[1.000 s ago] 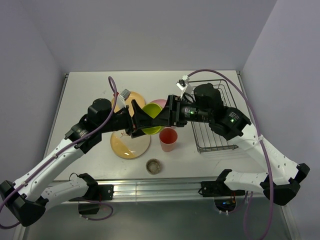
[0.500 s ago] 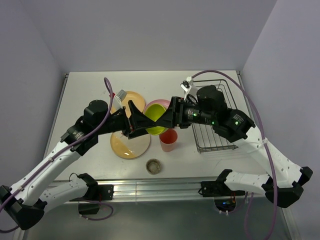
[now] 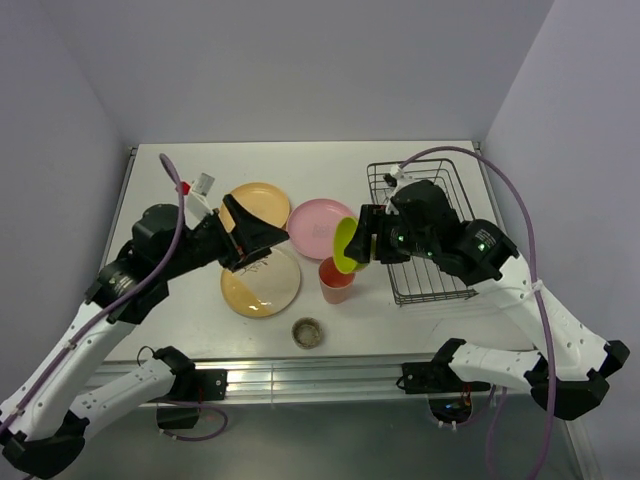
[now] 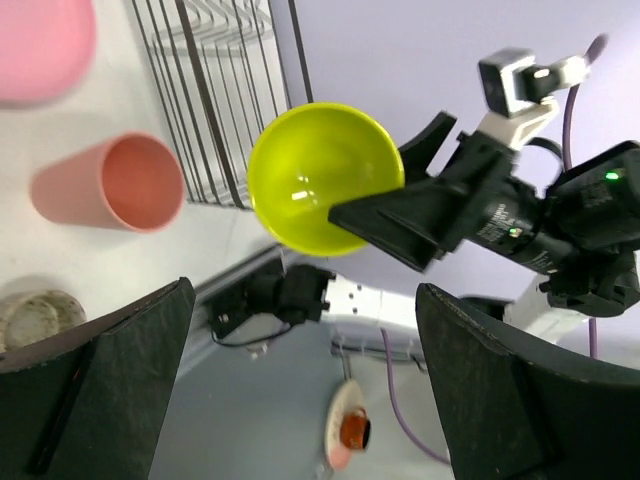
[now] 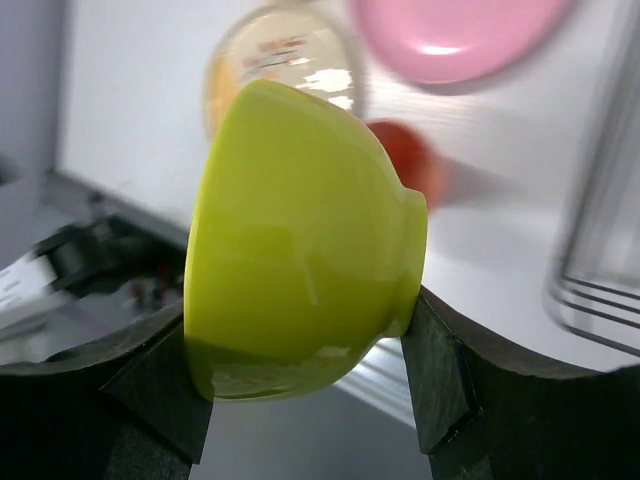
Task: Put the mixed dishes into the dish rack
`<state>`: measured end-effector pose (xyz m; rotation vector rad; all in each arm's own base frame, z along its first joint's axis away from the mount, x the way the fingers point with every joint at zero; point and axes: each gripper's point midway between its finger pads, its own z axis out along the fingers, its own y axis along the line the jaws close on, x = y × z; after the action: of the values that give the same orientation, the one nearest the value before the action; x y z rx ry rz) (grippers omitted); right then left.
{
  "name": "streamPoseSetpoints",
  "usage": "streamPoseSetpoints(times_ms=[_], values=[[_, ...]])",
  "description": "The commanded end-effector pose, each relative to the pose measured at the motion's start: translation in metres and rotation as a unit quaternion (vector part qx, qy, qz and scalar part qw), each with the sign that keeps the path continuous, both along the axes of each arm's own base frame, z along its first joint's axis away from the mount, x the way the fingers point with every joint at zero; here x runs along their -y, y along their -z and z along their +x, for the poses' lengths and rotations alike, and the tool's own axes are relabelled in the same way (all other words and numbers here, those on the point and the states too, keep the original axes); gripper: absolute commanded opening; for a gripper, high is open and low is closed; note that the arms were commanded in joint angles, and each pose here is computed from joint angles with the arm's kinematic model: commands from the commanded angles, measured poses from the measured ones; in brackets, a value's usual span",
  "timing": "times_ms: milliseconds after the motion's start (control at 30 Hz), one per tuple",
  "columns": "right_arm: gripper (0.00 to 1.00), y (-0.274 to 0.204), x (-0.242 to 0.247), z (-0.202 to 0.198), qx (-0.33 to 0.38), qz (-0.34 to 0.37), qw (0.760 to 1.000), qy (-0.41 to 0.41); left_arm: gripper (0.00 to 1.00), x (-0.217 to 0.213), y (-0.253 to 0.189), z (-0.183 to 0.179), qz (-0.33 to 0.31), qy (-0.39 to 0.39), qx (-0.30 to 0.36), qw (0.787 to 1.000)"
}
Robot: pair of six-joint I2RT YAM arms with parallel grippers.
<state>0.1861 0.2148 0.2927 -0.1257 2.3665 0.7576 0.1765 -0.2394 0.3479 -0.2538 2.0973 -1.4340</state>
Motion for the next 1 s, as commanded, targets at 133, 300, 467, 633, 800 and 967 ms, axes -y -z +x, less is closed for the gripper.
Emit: streamPoseSetpoints(times_ms=[133, 300, 467, 633, 800, 967], values=[[0.0, 0.024, 0.117, 0.036, 0.019, -0.26, 0.951, 0.166, 0.98, -0.028, -0.011, 0.009, 0.062, -0.064, 0.026, 0.996], [0.0, 0.032, 0.175, 0.048, 0.014, -0.382, 0.891, 0.244, 0.92, -0.024, 0.038, 0.015, 0.135, -0.054, -0.056, 0.988], [0.0, 0.04, 0.205, 0.061, 0.01, -0.48, 0.829, 0.287, 0.9, -0.021, 0.052, 0.02, 0.165, -0.041, -0.067, 0.983], [0.0, 0.058, 0.221, 0.077, -0.009, -0.563, 0.768, 0.305, 0.9, -0.013, 0.067, 0.031, 0.206, -0.015, -0.066, 0.976], [0.0, 0.084, 0.229, 0.083, -0.04, -0.598, 0.739, 0.306, 0.9, -0.002, 0.084, 0.039, 0.219, 0.016, -0.056, 0.974], [0.0, 0.111, 0.244, 0.092, -0.073, -0.632, 0.702, 0.319, 0.9, 0.006, 0.099, 0.041, 0.224, 0.041, -0.054, 0.972]])
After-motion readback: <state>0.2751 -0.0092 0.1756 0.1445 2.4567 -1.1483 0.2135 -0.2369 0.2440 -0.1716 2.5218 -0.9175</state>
